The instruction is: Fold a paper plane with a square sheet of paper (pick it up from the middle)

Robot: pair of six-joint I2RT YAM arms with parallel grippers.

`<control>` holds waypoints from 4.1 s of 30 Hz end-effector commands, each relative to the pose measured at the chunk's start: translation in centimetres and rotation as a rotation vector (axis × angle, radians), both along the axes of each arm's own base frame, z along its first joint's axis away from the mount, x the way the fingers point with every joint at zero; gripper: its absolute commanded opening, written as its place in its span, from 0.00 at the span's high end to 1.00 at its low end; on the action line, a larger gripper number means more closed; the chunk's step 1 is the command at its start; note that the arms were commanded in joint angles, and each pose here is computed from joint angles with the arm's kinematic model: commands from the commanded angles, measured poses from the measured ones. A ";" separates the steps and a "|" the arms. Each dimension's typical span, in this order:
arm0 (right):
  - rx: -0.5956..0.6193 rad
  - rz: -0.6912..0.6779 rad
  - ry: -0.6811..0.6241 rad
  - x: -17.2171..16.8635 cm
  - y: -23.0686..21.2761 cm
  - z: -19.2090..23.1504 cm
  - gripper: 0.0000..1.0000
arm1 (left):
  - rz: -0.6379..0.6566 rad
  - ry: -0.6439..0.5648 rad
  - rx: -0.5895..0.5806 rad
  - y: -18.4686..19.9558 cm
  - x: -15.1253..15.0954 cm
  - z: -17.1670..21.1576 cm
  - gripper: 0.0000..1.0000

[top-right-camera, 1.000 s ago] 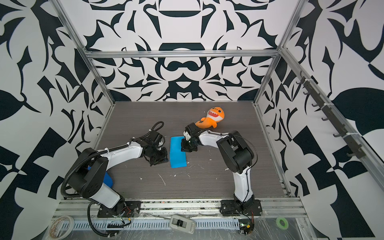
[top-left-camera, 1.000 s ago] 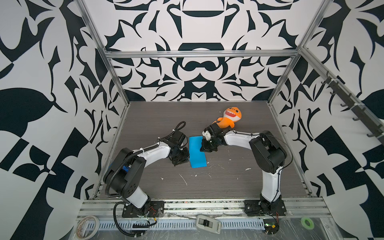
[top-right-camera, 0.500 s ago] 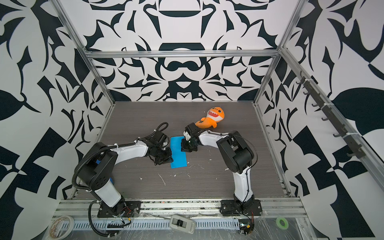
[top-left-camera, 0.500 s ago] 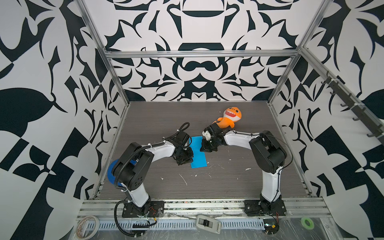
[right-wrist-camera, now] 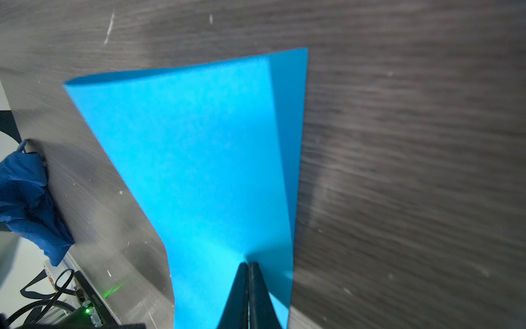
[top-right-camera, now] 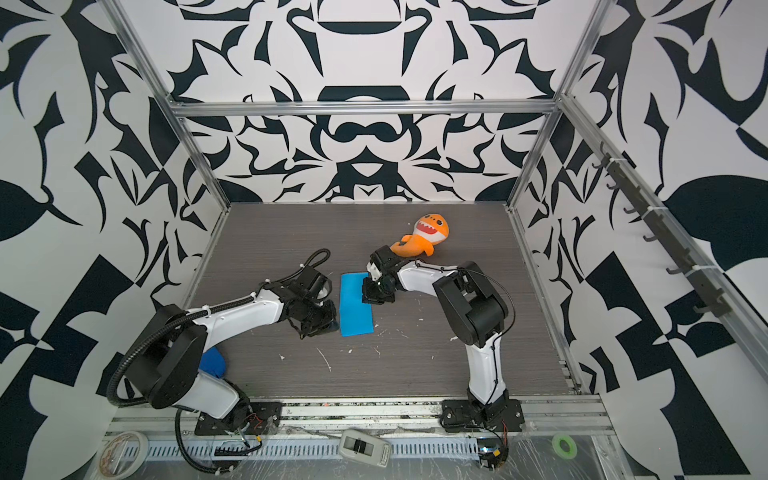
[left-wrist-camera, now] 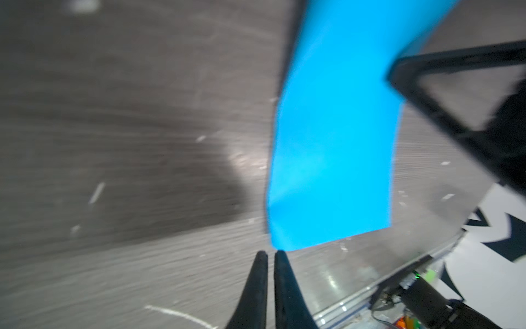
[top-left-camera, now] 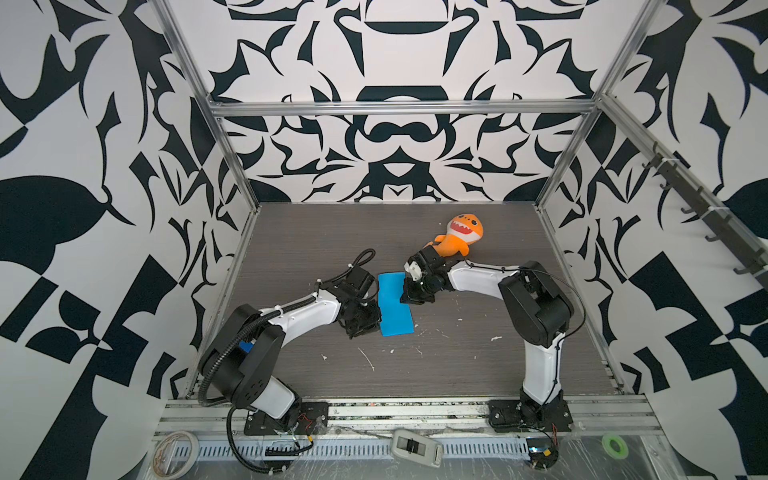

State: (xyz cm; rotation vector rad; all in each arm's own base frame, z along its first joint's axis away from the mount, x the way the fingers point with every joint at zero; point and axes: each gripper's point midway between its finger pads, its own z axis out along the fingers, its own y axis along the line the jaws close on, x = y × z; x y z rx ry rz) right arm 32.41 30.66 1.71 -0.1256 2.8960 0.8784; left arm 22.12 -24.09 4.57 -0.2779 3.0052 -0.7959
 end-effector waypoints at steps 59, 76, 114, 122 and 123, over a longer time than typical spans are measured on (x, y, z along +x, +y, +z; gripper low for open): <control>-0.294 -0.037 0.142 -3.6 -5.4 -7.8 0.92 | -0.108 -0.163 -0.027 2.6 9.5 -0.5 0.90; -0.295 -0.039 0.142 -3.7 -5.4 -7.8 0.93 | -0.119 -0.157 -0.032 -0.4 12.0 -3.0 0.90; -0.297 -0.037 0.146 -4.0 -5.6 -7.7 0.93 | -0.044 -0.097 0.044 2.7 13.9 -4.6 0.90; -0.276 0.001 0.113 -3.3 -4.8 -7.2 0.93 | 0.044 -0.132 0.033 5.5 14.1 -2.5 0.89; -0.264 0.017 0.098 -3.1 -4.6 -7.0 0.93 | 0.048 -0.156 0.024 5.5 14.4 -1.5 0.89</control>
